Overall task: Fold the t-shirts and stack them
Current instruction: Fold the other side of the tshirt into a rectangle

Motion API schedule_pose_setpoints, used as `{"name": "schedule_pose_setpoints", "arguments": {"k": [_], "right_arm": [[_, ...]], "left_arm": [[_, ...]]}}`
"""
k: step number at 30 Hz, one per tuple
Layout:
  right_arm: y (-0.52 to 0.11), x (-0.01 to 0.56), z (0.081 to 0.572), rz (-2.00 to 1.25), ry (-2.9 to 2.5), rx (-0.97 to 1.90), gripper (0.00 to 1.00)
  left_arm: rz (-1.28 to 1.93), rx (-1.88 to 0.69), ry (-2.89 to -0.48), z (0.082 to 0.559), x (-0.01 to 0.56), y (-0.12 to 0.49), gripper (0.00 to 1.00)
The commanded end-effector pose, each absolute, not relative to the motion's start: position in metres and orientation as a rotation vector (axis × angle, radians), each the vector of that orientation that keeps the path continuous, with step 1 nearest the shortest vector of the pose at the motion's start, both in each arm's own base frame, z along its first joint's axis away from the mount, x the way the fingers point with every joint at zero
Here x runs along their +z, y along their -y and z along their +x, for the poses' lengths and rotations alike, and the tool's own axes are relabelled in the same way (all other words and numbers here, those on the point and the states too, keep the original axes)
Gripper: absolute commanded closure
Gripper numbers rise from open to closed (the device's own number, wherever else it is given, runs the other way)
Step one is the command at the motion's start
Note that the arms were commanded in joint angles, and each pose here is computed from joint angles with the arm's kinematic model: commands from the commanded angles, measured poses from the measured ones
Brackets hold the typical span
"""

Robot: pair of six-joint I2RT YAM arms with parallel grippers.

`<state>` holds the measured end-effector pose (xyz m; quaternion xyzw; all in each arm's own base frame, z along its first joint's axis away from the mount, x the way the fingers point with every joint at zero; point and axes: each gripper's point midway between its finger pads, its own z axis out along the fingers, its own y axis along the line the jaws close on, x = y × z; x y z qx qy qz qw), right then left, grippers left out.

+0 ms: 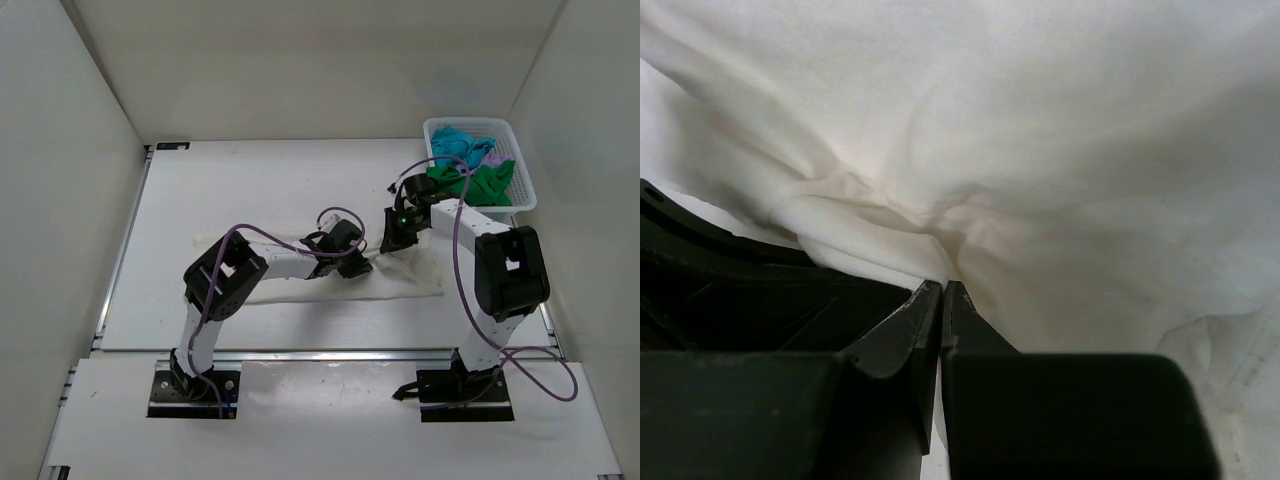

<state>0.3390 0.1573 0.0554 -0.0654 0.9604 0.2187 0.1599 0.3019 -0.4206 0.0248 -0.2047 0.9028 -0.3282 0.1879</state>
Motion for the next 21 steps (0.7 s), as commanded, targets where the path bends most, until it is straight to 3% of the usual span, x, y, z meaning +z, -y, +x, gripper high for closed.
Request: {"name": "schedule_pose_setpoints", "arguments": {"k": [1,4,7,11,21], "right_arm": [[-0.153,0.072,0.346,-0.184,-2.680,0.634,1.00],[-0.153,0.071,0.344,-0.188,-2.682,0.645,0.98],[-0.152,0.072,0.343,-0.189,-2.678,0.637,0.88],[-0.152,0.079,0.343,-0.166,-2.662,0.679,0.76],[-0.147,0.102,0.344,-0.142,-2.608,0.683,0.67]], "left_arm": [[-0.639,-0.944,-2.493,0.312,0.034,0.425,0.79],[-0.634,-0.953,-2.504,0.311,0.034,0.424,0.94],[-0.611,-0.973,-2.505,0.308,0.042,0.424,0.99],[-0.611,-0.994,-2.493,0.304,0.054,0.418,1.00],[-0.581,-1.055,-2.490,0.282,0.074,0.399,1.00]]}}
